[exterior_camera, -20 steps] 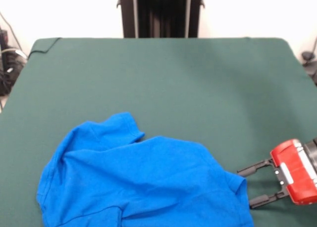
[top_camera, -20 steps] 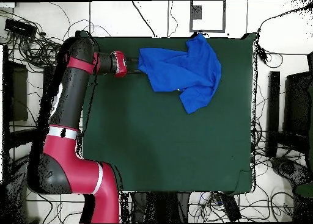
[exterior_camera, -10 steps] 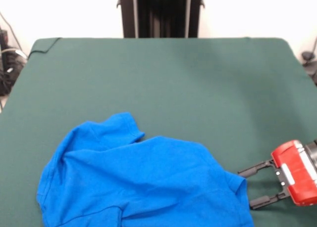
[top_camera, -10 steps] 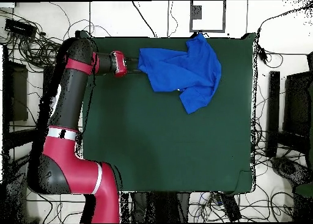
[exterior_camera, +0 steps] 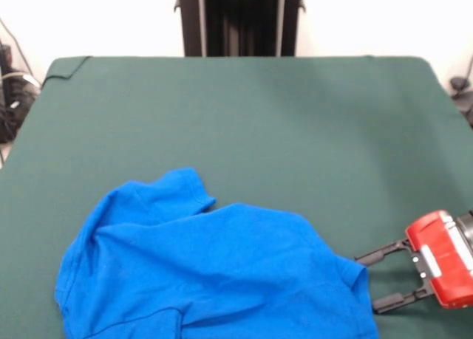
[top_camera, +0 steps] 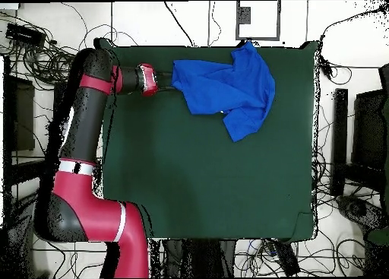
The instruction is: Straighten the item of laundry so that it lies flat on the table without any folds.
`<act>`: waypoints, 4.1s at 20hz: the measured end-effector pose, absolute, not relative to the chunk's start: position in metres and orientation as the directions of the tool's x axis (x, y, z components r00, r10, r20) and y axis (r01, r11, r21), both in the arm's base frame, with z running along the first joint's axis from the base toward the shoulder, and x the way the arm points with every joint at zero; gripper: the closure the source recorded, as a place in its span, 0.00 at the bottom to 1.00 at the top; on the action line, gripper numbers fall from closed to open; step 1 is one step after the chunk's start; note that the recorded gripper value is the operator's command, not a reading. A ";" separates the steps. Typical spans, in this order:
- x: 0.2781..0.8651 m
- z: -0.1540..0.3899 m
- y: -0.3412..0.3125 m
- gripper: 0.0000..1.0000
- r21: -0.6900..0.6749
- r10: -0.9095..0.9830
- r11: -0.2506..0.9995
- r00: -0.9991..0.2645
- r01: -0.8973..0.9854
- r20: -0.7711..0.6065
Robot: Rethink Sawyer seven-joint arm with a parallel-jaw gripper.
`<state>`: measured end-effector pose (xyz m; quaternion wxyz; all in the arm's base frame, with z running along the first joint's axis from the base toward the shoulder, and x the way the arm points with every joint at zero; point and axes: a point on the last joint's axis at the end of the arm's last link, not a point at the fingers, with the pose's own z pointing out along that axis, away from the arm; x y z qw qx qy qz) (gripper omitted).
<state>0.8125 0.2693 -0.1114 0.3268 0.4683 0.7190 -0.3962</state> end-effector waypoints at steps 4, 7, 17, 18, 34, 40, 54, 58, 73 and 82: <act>0.813 -0.112 0.270 0.00 -0.265 0.399 0.253 -0.350 0.930 -0.848; 0.812 -0.113 0.271 0.00 -0.266 0.393 0.256 -0.351 0.929 -0.850; 0.812 -0.115 0.271 0.00 -0.273 0.347 0.268 -0.358 0.924 -0.867; 0.812 -0.115 0.271 0.00 -0.274 0.346 0.269 -0.358 0.924 -0.867; 0.817 -0.116 0.254 0.00 -0.279 0.326 0.256 -0.355 0.925 -0.876; 0.823 -0.117 0.233 0.00 -0.280 0.335 0.232 -0.347 0.931 -0.876; 0.826 -0.117 0.229 0.00 -0.270 0.368 0.215 -0.334 0.939 -0.868; 0.826 -0.117 0.229 0.00 -0.270 0.360 0.217 -0.334 0.938 -0.871; 0.823 -0.123 0.229 0.00 -0.291 0.275 0.238 -0.352 0.927 -0.895; 0.830 -0.127 0.201 0.00 -0.292 0.269 0.225 -0.347 0.930 -0.899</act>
